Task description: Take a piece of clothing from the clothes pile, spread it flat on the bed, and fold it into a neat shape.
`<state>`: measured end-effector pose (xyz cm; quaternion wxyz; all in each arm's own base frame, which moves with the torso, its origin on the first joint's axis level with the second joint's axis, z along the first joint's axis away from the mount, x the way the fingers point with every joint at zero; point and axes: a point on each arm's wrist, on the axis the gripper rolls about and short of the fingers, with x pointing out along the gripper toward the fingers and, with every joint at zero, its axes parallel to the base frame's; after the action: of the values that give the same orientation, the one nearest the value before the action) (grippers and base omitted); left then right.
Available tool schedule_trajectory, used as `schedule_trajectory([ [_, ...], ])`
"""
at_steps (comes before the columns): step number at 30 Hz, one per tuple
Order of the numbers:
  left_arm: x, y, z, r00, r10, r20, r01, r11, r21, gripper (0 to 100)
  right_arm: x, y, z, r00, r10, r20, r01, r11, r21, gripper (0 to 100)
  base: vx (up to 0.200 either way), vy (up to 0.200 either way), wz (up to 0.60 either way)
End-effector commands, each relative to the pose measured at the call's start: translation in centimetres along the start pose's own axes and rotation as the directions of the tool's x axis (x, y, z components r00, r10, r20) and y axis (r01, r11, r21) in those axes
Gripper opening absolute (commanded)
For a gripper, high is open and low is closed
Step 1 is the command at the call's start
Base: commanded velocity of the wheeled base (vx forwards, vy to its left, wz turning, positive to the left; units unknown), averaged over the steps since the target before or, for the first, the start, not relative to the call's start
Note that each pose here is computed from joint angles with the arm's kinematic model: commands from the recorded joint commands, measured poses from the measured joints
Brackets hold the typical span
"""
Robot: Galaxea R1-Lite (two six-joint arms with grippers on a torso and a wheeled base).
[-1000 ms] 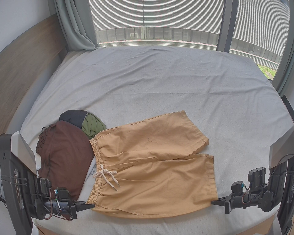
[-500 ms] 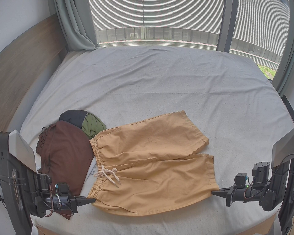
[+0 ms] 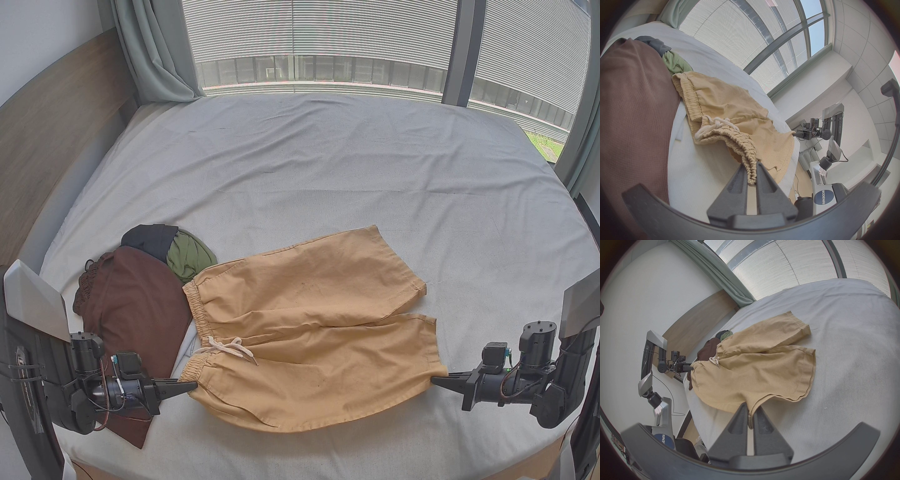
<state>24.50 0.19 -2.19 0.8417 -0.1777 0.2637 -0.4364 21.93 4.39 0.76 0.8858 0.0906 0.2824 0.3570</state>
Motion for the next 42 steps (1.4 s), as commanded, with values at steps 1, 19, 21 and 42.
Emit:
schedule_trajectory([
  [1,0.1,-0.1,0.6,1.000,0.000,0.016,0.000,1.000,0.022,0,-0.2,0.2,0.6,1.000,0.004,0.028,-0.003,1.000,-0.012,0,0.000,0.000,0.00],
  [19,0.9,-0.1,2.5,0.997,0.046,0.058,-0.048,0.998,0.047,0,-0.7,0.6,1.8,0.997,0.021,0.078,-0.019,1.000,-0.025,0,0.000,0.000,0.00],
  [21,0.8,-0.3,2.7,0.997,0.044,0.063,-0.046,0.998,0.040,0,-0.8,0.7,2.1,0.996,0.022,0.092,-0.019,0.999,-0.034,0,0.000,0.000,0.00],
  [42,0.9,0.0,4.1,0.993,0.054,0.105,-0.059,0.997,0.049,0,-1.4,1.2,2.9,0.991,0.029,0.131,-0.023,0.999,-0.045,0,0.000,0.000,0.00],
])
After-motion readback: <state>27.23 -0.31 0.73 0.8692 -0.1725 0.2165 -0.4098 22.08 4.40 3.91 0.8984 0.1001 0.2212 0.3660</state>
